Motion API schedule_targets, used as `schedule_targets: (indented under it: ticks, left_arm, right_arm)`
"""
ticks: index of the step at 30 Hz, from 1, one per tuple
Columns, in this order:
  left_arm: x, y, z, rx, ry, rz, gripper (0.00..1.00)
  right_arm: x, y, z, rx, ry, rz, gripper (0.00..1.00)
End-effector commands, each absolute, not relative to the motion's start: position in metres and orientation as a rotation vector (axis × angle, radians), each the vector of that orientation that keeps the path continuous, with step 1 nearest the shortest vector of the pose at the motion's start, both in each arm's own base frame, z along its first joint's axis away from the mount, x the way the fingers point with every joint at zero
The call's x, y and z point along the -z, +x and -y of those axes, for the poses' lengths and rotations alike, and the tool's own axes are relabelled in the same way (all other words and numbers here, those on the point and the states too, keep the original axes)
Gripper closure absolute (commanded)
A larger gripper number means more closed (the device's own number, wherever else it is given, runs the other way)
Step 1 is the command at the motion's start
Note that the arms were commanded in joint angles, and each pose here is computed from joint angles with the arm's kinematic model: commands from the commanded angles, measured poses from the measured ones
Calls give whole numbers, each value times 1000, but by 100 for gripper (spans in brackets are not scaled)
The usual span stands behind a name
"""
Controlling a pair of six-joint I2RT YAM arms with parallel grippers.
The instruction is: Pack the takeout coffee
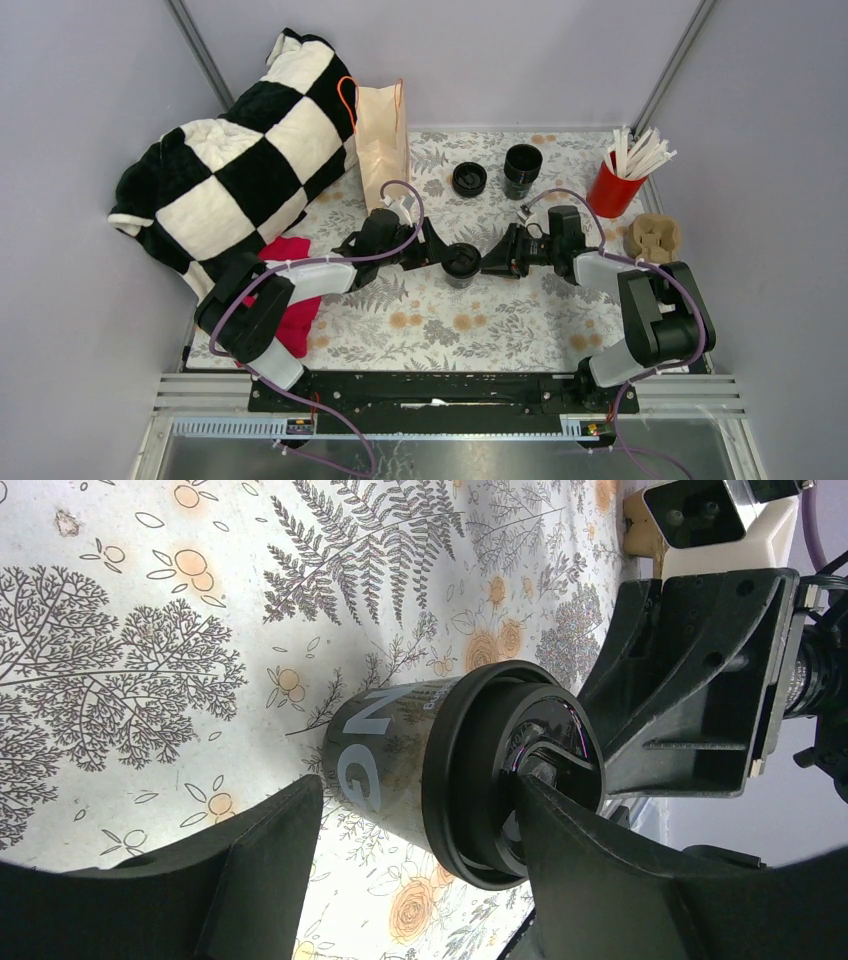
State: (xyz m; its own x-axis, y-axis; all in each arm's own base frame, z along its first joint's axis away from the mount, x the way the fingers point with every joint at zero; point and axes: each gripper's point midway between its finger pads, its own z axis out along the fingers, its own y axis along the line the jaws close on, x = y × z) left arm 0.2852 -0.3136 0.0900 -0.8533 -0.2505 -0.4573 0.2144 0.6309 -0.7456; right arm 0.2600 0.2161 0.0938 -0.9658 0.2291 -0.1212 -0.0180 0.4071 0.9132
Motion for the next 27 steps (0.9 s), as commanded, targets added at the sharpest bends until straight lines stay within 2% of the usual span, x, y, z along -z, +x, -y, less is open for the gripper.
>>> schedule_targets:
  ticks: [1,8,16,21,23,25,27]
  left_arm:
    - [-10,247,274,853,-36,-2619,27]
    - [-9,245,277,854,-27,-2623,28]
    - [2,242,274,835,-24,-2649,28]
    - [10,242,273,831,-28,-2671,28]
    - [8,245,274,837,-27,-2666,28]
    - [2,248,277,842,-18,-2657,28]
    - [-2,252,278,840,-7,-2649,28]
  right_arm:
    - [-112,255,-224,-1623,145,-2419,59]
    - [-104,267,-228,-1615,171,-2420,60]
    - [-69,270,-228,-1594,187,-2485,75]
    - [-70,275,-228,-1585,166,-2466,84]
    - [-77,278,-230,-1605,138,-2441,80]
    - [-91,282,-230,-1597,85,-2402,63]
    - [-107,283,-228,-1555,31,-2385,52]
